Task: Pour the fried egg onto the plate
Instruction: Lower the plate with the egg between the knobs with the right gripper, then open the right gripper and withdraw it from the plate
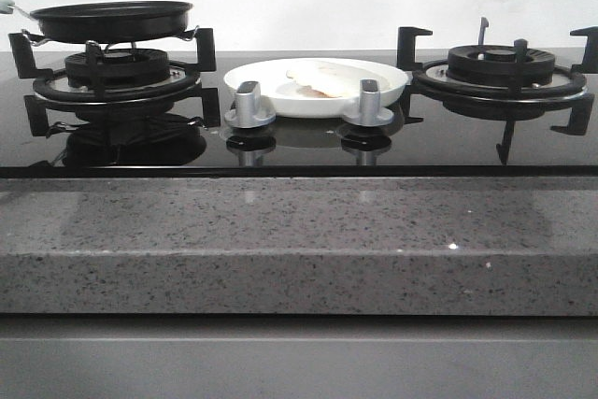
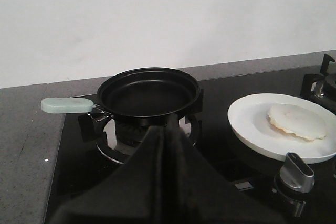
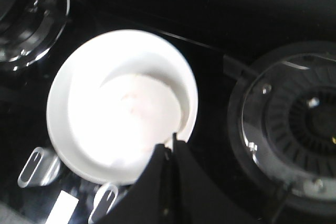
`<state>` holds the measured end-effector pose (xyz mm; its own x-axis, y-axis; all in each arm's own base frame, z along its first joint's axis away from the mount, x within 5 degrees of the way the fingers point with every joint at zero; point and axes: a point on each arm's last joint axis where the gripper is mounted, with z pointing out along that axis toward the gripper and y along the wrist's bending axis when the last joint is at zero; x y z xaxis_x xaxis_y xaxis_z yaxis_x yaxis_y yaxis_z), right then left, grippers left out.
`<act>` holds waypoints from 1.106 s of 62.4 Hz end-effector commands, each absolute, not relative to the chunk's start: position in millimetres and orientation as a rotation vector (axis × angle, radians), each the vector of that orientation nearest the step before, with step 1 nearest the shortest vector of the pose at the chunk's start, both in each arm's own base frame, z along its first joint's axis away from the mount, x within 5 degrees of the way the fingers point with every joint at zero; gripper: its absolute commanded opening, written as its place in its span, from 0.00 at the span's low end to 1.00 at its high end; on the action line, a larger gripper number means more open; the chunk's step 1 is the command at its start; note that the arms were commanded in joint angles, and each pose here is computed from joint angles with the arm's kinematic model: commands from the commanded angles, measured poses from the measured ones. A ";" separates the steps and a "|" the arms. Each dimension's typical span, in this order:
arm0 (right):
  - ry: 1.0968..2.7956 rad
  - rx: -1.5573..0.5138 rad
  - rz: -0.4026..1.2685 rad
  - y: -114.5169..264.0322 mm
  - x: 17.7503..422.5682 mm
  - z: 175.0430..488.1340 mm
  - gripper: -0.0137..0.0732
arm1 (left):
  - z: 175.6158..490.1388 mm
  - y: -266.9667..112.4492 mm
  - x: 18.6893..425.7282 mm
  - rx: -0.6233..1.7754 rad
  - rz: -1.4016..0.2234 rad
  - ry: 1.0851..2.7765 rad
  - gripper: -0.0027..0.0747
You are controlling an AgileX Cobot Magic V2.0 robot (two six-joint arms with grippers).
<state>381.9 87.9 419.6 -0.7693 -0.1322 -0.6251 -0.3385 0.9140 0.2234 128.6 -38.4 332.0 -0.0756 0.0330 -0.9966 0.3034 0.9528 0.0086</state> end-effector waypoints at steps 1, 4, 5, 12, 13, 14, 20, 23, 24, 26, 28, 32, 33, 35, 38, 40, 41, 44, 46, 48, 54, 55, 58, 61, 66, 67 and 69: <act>2.277 -0.338 0.392 82.8 341.1 458.9 0.08 | 346.8 -35.9 128.6 0.208 -0.227 1.559 0.01; 2.260 -0.320 0.390 80.7 330.0 454.7 0.08 | 346.8 -35.9 128.6 0.208 -0.227 1.559 0.01; 2.244 -0.316 0.388 79.4 323.4 457.0 0.08 | 346.8 -35.9 128.6 0.208 -0.227 1.559 0.01; 2.205 -0.289 0.371 72.9 296.7 441.9 0.08 | 346.8 -35.9 128.6 0.208 -0.227 1.559 0.01; 2.194 -0.286 0.366 71.4 290.8 438.9 0.08 | 346.8 -35.9 128.6 0.208 -0.227 1.559 0.01; 2.187 -0.284 0.363 70.4 286.7 436.8 0.08 | 346.8 -35.9 128.6 0.208 -0.227 1.559 0.01; 2.141 -0.272 0.341 63.3 256.0 421.6 0.08 | 346.8 -35.9 128.6 0.208 -0.227 1.559 0.01; 2.132 -0.260 0.333 60.5 244.6 410.6 0.08 | 346.8 -35.9 128.6 0.208 -0.227 1.559 0.01; 2.124 -0.254 0.331 59.1 238.9 407.0 0.08 | 346.8 -35.9 128.6 0.208 -0.227 1.559 0.01; 2.112 -0.245 0.327 56.9 229.7 401.1 0.08 | 346.8 -35.9 128.6 0.208 -0.227 1.559 0.01; 2.097 -0.236 0.324 54.8 220.7 395.9 0.08 | 346.8 -35.9 128.6 0.208 -0.227 1.559 0.01; 2.066 -0.223 0.315 51.2 205.6 387.5 0.08 | 346.8 -35.9 128.6 0.208 -0.227 1.559 0.01; 2.059 -0.222 0.313 50.4 202.4 385.8 0.08 | 346.8 -35.9 128.6 0.208 -0.227 1.559 0.01; 2.040 -0.221 0.305 48.5 194.8 381.7 0.08 | 346.8 -35.9 128.6 0.208 -0.227 1.559 0.01; 2.013 -0.216 0.297 45.9 183.7 376.1 0.08 | 346.8 -35.9 128.6 0.208 -0.227 1.559 0.01; 1.993 -0.213 0.291 44.1 176.6 371.9 0.08 | 346.8 -35.9 128.6 0.208 -0.227 1.559 0.01; 1.979 -0.210 0.290 43.1 172.0 371.5 0.08 | 346.8 -35.9 128.6 0.208 -0.227 1.559 0.01; 1.957 -0.200 0.285 41.0 164.1 364.3 0.08 | 346.8 -35.9 128.6 0.208 -0.227 1.559 0.01; 1.939 -0.192 0.281 39.4 158.5 359.5 0.08 | 346.8 -35.9 128.6 0.208 -0.227 1.559 0.01; 1.923 -0.187 0.278 38.1 153.5 356.2 0.08 | 346.8 -35.9 128.6 0.208 -0.227 1.559 0.01; 1.861 -0.168 0.269 33.7 137.1 346.5 0.08 | 346.8 -35.9 128.6 0.208 -0.227 1.559 0.01; 1.856 -0.166 0.267 33.2 135.4 344.0 0.08 | 346.8 -35.9 128.6 0.208 -0.227 1.559 0.01; 1.833 -0.160 0.264 31.7 129.7 340.8 0.08 | 346.8 -35.9 128.6 0.208 -0.227 1.559 0.01; 1.809 -0.154 0.262 30.4 125.0 339.4 0.08 | 346.8 -35.9 128.6 0.208 -0.227 1.559 0.01; 1.783 -0.150 0.260 29.2 120.2 339.3 0.08 | 346.8 -35.9 128.6 0.208 -0.227 1.559 0.01; 1.781 -0.150 0.261 29.1 119.3 339.2 0.08 | 346.8 -35.9 128.6 0.208 -0.227 1.559 0.01; 1.791 -0.147 0.272 29.5 118.3 338.3 0.08 | 346.8 -35.9 128.6 0.208 -0.227 1.559 0.01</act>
<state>119.2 31.3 322.6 -0.3438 0.0094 -0.9390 -0.2530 0.9621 0.1022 128.6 -38.4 332.0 -0.0756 0.0330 -0.9966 0.3034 0.9528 0.0086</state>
